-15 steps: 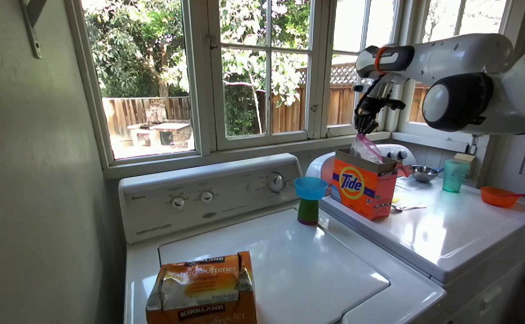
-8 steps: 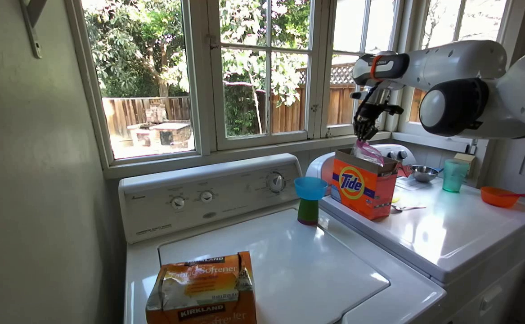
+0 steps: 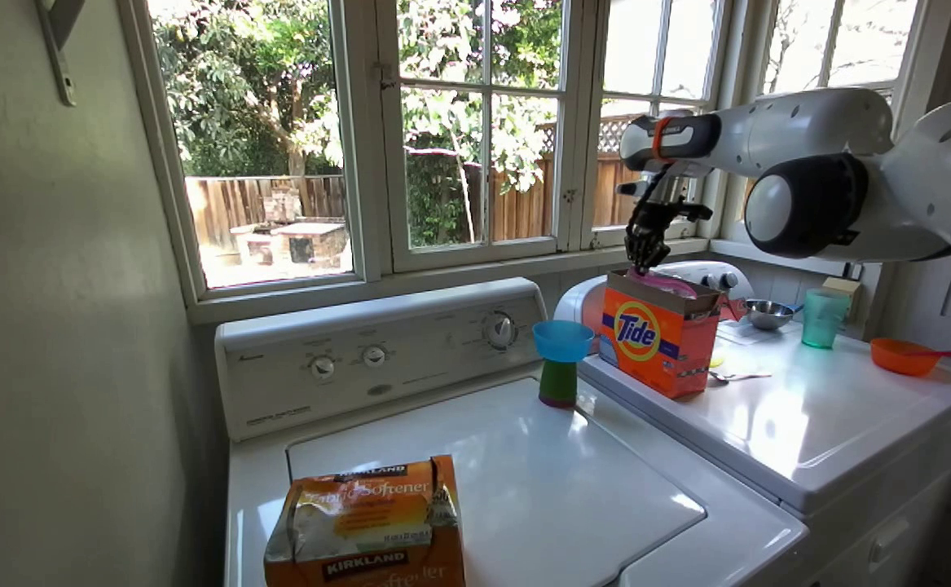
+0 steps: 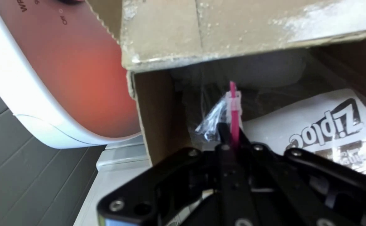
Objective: Put the clear plastic in the orange box.
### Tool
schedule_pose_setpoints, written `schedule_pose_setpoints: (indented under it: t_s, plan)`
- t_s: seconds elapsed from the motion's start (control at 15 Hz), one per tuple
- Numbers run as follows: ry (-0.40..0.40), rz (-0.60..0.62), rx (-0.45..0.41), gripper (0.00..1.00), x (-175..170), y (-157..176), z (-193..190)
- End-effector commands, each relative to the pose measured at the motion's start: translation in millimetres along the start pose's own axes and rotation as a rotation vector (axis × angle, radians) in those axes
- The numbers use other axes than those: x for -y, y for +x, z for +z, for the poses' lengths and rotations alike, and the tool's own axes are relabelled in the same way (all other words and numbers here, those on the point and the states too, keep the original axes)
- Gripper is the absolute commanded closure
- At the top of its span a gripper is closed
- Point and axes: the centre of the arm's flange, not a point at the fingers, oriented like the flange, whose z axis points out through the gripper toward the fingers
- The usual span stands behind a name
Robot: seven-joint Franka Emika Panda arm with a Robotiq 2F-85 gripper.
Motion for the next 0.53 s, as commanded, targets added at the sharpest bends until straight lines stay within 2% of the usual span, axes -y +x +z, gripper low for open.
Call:
schedule_pose_setpoints:
  t_s: [0.0, 0.47]
  plan:
    - [0.049, -0.018, 0.051, 0.99, -21.4, -1.2, 14.0]
    - [0.076, -0.004, 0.103, 0.97, -21.2, -8.8, 24.9]
